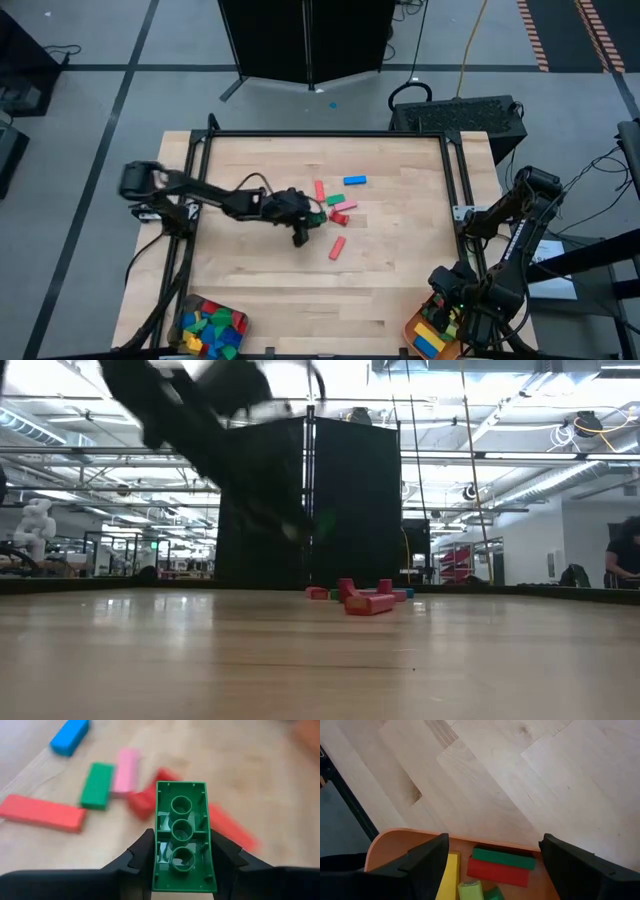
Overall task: Sort blocks by size
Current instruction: Put the green semicircle game piece into the black bin
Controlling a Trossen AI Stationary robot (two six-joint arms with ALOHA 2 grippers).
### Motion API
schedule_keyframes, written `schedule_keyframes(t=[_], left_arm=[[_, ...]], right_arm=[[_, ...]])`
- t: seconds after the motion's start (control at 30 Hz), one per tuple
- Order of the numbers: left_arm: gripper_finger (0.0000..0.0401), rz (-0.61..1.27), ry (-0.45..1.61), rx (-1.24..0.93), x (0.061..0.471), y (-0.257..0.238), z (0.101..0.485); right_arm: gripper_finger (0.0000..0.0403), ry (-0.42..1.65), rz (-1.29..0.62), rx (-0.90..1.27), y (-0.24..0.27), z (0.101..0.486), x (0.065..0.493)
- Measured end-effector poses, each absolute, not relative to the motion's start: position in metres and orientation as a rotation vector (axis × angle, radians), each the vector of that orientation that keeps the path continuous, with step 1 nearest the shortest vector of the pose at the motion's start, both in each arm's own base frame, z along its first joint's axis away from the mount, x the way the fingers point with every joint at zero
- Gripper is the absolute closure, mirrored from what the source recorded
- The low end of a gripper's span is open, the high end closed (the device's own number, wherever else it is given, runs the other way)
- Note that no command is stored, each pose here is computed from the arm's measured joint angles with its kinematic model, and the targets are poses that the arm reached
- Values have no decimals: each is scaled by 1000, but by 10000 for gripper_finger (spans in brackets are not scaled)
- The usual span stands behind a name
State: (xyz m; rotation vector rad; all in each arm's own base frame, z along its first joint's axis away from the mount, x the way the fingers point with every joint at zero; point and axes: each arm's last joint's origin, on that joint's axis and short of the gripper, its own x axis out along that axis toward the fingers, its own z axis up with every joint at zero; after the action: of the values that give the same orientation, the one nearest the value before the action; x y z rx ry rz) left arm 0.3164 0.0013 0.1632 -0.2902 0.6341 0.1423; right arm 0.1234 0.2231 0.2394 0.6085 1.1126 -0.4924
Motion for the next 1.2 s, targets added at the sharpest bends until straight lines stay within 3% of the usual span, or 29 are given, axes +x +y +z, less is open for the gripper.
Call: schedule_keyframes(t=[0.2, 0.37, 0.6, 0.83, 1.0, 1.07, 1.2], left_arm=[[278, -75, 631, -368, 265, -69, 228], [278, -179, 674, -525, 207, -127, 255], [278, -230, 861, -750, 148, -187, 249], [278, -299, 1159, -839, 117, -221, 229], [278, -381, 1350, -859, 104, -234, 223], [255, -413, 1388, -863, 102, -235, 224], [161, -412, 1471, -886, 99, -235, 223]], right_arm=[[99, 1115, -488, 577, 222, 239, 123], [99, 1057, -494, 559, 220, 240, 124], [99, 986, -501, 535, 217, 241, 131], [99, 988, -494, 506, 211, 241, 142], [99, 1002, -469, 371, 195, 241, 166], [99, 1015, -446, 289, 184, 242, 181], [99, 1025, -481, 228, 152, 242, 212]])
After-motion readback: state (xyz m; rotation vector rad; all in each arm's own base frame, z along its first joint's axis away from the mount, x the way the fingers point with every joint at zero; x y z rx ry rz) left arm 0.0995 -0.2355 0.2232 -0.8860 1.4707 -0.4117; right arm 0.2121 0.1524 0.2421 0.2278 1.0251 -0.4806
